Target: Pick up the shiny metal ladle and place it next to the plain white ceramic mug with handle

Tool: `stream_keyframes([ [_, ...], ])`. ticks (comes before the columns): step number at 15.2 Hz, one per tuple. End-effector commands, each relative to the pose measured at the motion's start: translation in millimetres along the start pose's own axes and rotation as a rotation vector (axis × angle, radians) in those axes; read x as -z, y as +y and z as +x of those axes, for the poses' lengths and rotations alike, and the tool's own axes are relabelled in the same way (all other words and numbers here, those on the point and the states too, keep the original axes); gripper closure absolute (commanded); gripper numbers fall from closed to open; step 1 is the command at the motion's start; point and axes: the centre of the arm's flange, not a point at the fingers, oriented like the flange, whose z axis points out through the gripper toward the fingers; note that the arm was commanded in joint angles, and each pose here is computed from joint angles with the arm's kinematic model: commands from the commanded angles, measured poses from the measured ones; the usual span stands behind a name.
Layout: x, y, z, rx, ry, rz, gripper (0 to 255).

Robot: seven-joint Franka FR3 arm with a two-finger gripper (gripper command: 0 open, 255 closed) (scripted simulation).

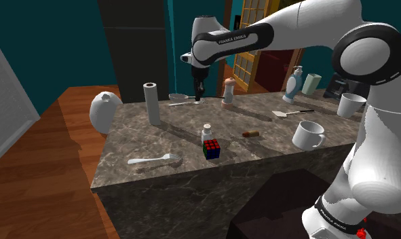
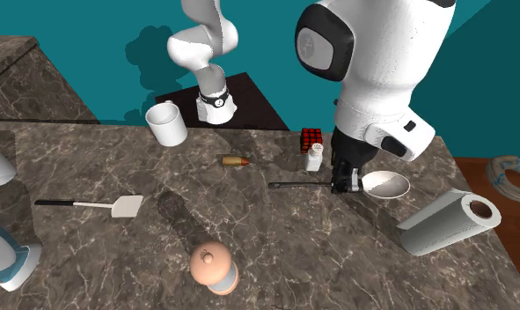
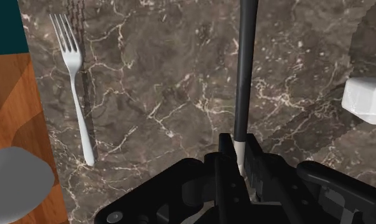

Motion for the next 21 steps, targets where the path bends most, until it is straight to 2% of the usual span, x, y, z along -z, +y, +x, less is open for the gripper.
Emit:
stream_keyframes([
  [1, 10.5, 0.1, 0.1, 0.0, 0.0, 0.0, 255],
  [5, 30.1, 2.2, 0.6, 0.0, 0.0, 0.0, 255],
  [21, 39.9, -36.6, -206.8, 0.0, 0.0, 0.0, 255],
])
